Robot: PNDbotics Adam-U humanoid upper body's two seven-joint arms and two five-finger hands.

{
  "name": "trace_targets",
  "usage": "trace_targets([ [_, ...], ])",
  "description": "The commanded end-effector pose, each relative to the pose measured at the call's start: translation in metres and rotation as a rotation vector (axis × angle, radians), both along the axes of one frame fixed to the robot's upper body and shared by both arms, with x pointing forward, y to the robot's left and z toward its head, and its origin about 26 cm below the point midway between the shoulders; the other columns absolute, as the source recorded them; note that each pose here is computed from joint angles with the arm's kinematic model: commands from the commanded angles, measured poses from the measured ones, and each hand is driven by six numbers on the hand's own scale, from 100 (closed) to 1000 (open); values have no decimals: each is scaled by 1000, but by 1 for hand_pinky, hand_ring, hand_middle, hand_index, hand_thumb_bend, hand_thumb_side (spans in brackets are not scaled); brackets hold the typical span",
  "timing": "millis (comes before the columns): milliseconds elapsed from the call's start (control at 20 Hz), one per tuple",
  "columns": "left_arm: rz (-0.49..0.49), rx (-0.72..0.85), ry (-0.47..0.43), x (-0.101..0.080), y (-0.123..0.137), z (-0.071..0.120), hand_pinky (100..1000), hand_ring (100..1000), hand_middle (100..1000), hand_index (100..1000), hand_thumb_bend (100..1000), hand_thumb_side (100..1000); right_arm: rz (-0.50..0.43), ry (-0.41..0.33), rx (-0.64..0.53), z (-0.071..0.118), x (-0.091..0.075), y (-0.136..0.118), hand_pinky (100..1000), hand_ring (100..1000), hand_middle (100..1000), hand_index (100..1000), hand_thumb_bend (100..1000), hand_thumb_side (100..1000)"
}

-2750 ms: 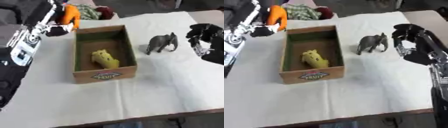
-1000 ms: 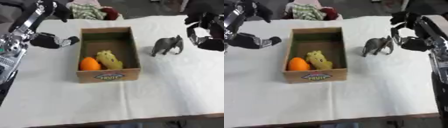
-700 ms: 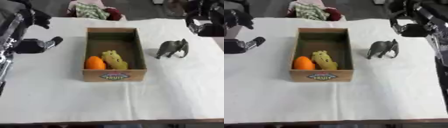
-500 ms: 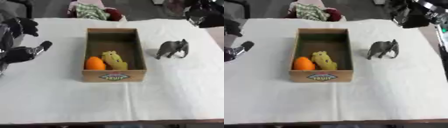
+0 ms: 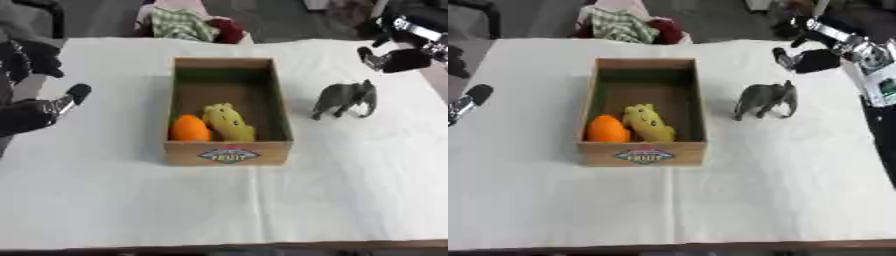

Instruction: Pick up objects on the table and place them in the box.

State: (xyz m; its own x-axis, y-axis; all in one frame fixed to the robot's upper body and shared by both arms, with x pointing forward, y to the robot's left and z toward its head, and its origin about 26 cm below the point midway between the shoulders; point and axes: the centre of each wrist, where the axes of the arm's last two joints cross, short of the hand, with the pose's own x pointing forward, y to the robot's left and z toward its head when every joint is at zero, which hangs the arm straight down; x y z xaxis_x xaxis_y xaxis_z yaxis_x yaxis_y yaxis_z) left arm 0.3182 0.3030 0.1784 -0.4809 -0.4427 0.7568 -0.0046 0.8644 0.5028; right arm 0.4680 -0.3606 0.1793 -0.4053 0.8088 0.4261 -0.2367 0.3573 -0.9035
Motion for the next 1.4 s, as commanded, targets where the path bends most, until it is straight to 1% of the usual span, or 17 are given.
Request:
trace_targets([
  [50, 11, 2, -25, -1, 4, 8, 709, 561, 531, 681, 559, 138, -23, -16, -50, -1, 3, -9, 794, 866, 809, 897, 100, 364],
  [350, 6, 4, -18, -1, 4, 6, 710, 562, 531, 681, 559, 141, -26, 14, -121, -28, 6, -14, 799, 869, 815, 900, 114, 386],
  [650, 5, 4, -16, -1, 4, 6, 710, 562, 531, 681, 559, 141, -27, -3, -190, -36, 7, -12, 799, 869, 815, 900, 114, 386],
  [700, 5, 3, -14, -1, 4, 5, 710, 561, 531, 682, 558, 148, -26, 2, -204, -39, 7, -12, 805, 874, 823, 905, 145, 413],
  [800, 2, 1, -5, -1, 4, 3, 710, 561, 531, 682, 557, 149, -10, 43, -249, -47, 6, -12, 804, 873, 824, 905, 144, 413],
  [950, 0, -1, 0, -1, 4, 2, 710, 561, 531, 682, 557, 149, 6, 75, -295, -49, 6, -12, 801, 868, 822, 904, 133, 405],
  [1000, 1, -2, 1, -1, 4, 2, 710, 561, 530, 682, 557, 148, 1, 67, -299, -48, 6, -13, 784, 848, 802, 897, 100, 365],
  [1050, 2, -3, 1, -1, 4, 2, 710, 561, 530, 682, 557, 148, -7, 55, -297, -48, 5, -13, 784, 848, 802, 897, 100, 365],
  [1200, 4, -5, 5, -2, 5, 1, 710, 561, 530, 682, 555, 149, -28, -2, -285, -44, 4, -17, 772, 837, 788, 892, 100, 311],
  [1300, 4, -5, 7, -2, 5, 0, 710, 561, 530, 682, 555, 149, -36, -43, -265, -40, 3, -21, 769, 833, 782, 891, 100, 296],
  [1400, 5, -5, 9, -2, 5, 0, 710, 561, 530, 682, 554, 149, -34, -65, -255, -35, 3, -23, 770, 833, 781, 891, 100, 295],
])
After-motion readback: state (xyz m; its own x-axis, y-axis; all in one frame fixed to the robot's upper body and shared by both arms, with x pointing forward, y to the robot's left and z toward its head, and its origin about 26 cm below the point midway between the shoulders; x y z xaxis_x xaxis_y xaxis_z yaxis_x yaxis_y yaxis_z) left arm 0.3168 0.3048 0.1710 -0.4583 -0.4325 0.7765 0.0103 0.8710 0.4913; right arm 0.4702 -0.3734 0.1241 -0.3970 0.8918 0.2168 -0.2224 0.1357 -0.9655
